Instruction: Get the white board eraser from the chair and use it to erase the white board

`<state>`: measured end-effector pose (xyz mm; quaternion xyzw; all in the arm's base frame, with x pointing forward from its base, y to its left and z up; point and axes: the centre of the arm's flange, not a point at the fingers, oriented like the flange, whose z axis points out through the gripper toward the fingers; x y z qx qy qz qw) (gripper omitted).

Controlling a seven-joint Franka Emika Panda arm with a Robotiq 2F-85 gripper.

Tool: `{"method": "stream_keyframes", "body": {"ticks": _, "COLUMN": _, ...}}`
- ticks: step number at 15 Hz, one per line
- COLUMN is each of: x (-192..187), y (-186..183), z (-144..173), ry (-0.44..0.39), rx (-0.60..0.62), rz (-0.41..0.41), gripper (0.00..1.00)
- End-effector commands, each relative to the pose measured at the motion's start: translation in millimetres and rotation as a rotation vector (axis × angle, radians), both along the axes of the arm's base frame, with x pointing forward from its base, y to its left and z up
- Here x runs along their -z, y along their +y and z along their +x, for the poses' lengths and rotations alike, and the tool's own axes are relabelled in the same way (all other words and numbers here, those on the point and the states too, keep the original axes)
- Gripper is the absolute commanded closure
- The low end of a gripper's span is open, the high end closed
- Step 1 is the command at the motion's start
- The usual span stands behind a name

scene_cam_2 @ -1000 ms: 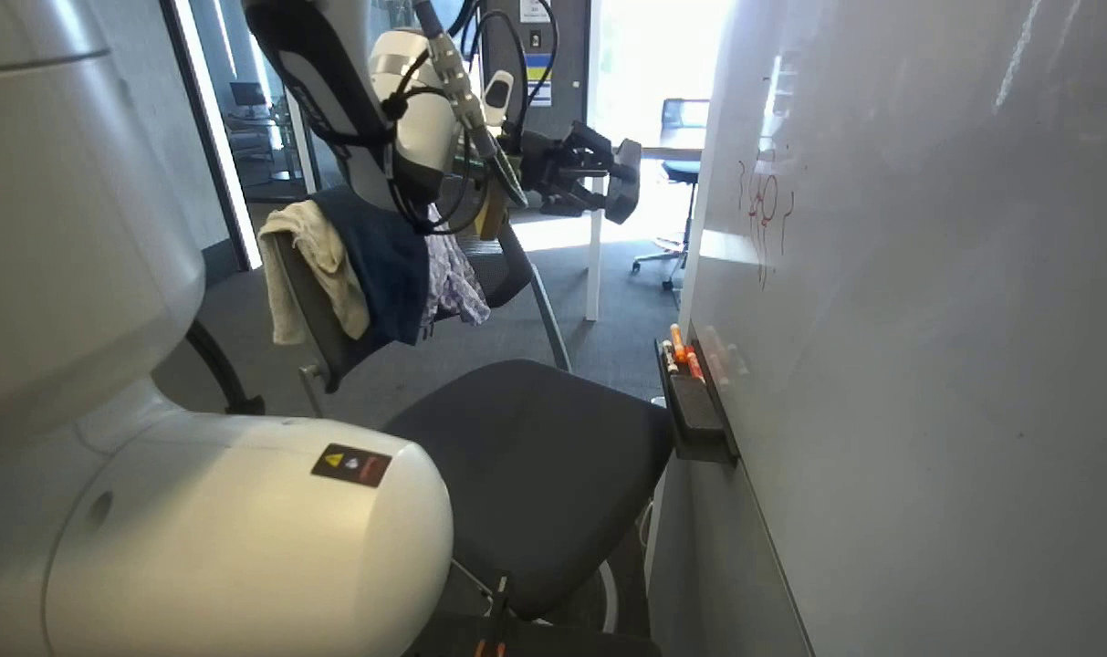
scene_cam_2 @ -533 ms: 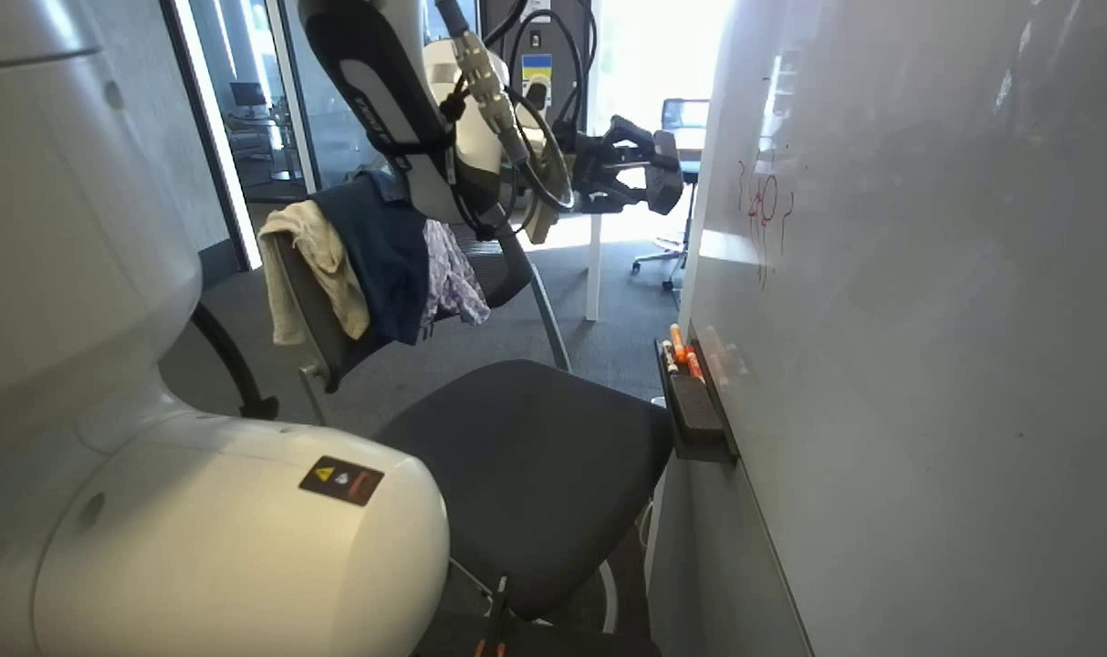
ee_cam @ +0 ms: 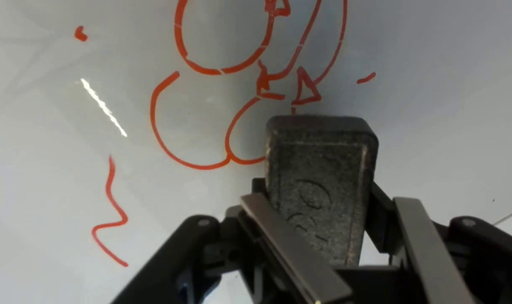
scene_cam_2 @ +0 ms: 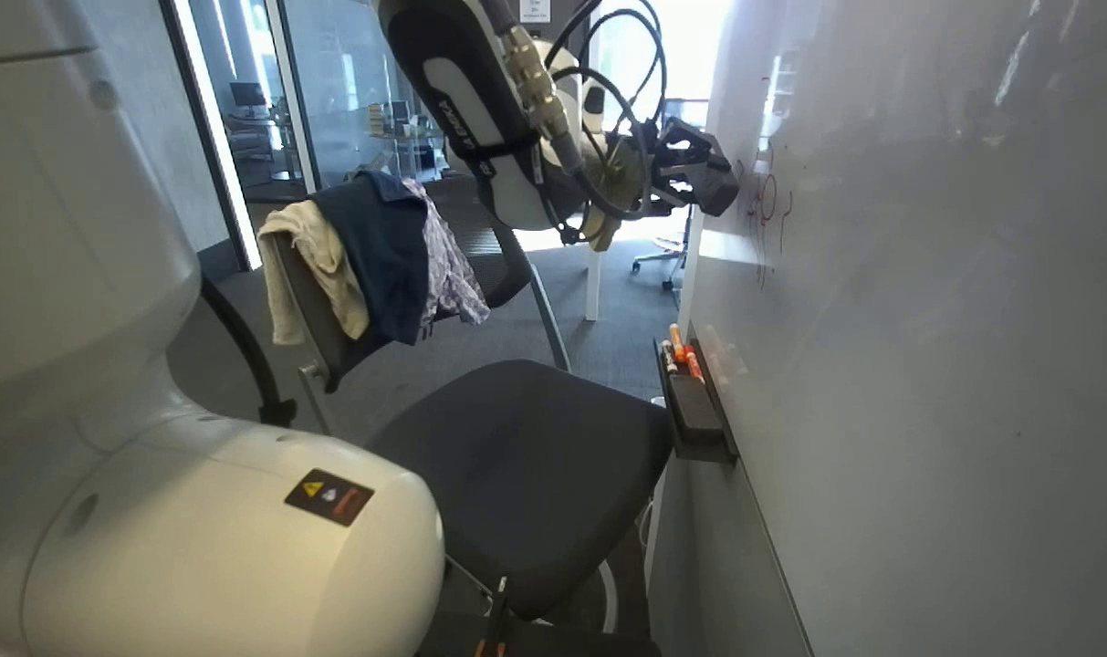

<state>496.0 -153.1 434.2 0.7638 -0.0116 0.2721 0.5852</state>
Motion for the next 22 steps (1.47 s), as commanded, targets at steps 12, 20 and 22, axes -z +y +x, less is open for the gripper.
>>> {"method": "stream_keyframes", "body": {"ticks": 12, "x": 47.1, "y": -28.5, "z": 20.1, "ry": -0.089, "rx": -0.14, "rz": -0.302, "gripper": 0.69}}
{"method": "stream_keyframes", "body": {"ticks": 20, "x": 56.2, "y": -26.7, "z": 26.2, "ry": -0.189, "rx": -0.008, "rz": -0.392, "gripper": 0.69}}
{"method": "stream_keyframes", "body": {"ticks": 22, "x": 51.2, "y": -29.8, "z": 25.8, "ry": -0.216, "rx": 0.032, "rz": -0.388, "gripper": 0.69}}
